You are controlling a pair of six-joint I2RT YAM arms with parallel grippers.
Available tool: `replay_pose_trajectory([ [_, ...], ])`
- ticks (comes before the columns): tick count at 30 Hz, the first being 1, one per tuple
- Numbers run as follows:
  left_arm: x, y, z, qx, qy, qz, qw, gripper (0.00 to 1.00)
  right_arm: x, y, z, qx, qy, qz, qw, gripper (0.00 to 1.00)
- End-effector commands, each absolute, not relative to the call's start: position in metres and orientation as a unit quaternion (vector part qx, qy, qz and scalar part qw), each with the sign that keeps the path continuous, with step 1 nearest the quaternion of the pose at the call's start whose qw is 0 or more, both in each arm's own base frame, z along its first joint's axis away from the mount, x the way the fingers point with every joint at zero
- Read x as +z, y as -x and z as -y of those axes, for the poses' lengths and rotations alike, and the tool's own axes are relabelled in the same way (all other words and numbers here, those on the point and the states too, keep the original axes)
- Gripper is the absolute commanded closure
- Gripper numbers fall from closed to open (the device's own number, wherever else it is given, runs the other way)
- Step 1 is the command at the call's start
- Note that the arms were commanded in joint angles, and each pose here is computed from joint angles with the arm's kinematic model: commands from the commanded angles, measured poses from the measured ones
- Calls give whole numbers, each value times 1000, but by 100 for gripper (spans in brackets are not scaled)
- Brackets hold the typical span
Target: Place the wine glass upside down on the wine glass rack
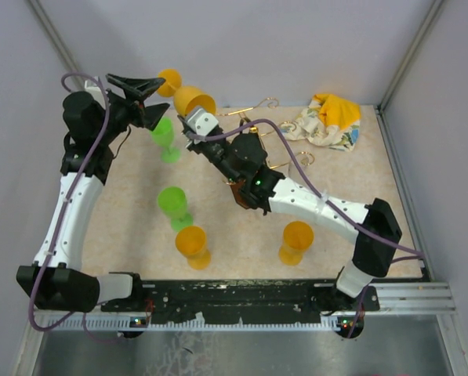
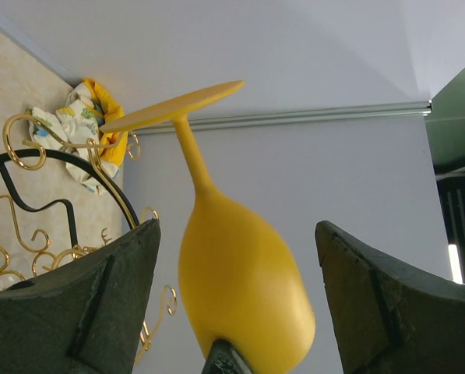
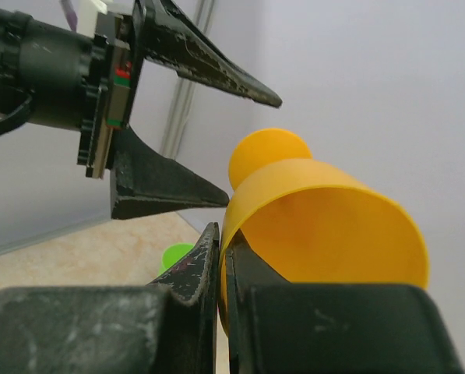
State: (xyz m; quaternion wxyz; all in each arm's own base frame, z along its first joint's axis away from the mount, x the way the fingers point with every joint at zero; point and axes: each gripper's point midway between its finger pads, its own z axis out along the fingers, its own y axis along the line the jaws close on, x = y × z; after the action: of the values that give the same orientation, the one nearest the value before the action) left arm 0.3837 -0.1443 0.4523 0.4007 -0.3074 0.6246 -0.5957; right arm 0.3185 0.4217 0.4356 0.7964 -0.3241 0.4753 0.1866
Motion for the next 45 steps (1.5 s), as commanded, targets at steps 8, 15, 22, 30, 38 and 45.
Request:
replay_pose_trajectory([
  [8, 446, -374, 145, -601, 307, -624, 395, 20, 478, -295, -434, 213, 309, -418, 827, 100],
  [15, 441, -377, 144, -601, 316, -618, 396, 29, 473, -284, -443, 223, 323, -414, 821, 100],
  [22, 441, -380, 143, -600, 317, -615, 403, 48, 463, -279, -449, 204, 335, -419, 819, 100],
  [30, 441, -383, 143, -597, 312, -617, 407, 74, 449, -281, -459, 182, 348, -426, 815, 96],
  [38, 448, -391, 148, -589, 262, -625, 440, 99, 447, -281, -456, 174, 351, -439, 809, 74],
  [45, 462, -404, 152, -572, 163, -621, 511, 100, 460, -279, -428, 150, 337, -450, 813, 59],
])
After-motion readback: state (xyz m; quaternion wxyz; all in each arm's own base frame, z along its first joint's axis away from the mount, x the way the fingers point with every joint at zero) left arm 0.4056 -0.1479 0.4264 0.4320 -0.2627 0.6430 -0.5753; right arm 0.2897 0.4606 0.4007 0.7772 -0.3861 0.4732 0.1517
